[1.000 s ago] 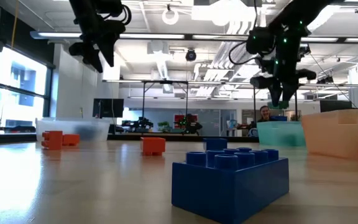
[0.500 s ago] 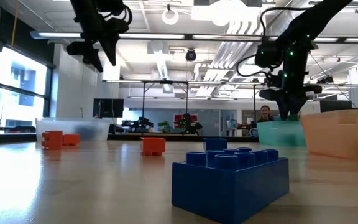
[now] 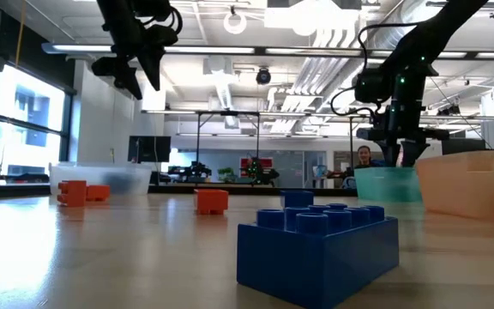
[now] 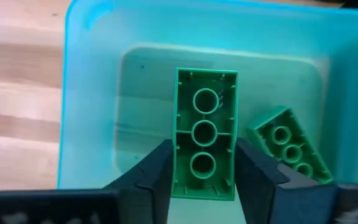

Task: Sort & place blocks by color
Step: Put the green game piece into the green bin, then put the orange game piece into the orange bin

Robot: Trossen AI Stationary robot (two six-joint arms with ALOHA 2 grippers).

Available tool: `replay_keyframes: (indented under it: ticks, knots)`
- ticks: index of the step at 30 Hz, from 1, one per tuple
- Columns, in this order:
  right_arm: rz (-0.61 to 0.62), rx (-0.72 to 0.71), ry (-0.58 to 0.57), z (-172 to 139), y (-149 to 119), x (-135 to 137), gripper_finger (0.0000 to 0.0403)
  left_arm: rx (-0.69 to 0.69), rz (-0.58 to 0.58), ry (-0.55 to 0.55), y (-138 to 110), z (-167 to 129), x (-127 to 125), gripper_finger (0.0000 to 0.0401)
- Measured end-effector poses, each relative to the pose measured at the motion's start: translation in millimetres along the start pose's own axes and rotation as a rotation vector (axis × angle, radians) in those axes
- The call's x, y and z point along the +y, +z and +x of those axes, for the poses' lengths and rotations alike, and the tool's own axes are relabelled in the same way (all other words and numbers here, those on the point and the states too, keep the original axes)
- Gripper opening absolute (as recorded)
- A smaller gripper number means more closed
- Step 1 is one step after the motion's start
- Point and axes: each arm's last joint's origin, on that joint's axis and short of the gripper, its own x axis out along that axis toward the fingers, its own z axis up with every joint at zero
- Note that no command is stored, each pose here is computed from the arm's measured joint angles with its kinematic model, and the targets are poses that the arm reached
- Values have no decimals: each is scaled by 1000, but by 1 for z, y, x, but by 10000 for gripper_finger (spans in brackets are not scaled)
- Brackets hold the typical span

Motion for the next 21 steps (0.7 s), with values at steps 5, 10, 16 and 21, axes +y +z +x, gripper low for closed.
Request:
replay_keyframes:
  ticks: [5,10,16,21]
  knots:
    - [-1,-3,3,-1,0,2,186,11,1,-21,0,0,-1,223]
    - [22,-22,15,-8,7,4,210,37,3,-70,-1,0,-2,223]
    - [7,-50,32,-30,18,15,213,41,2,-72,-1,0,-2,223]
    - [-68,-146,50,-53,27,33,214,77,-49,-53,-5,0,-1,223]
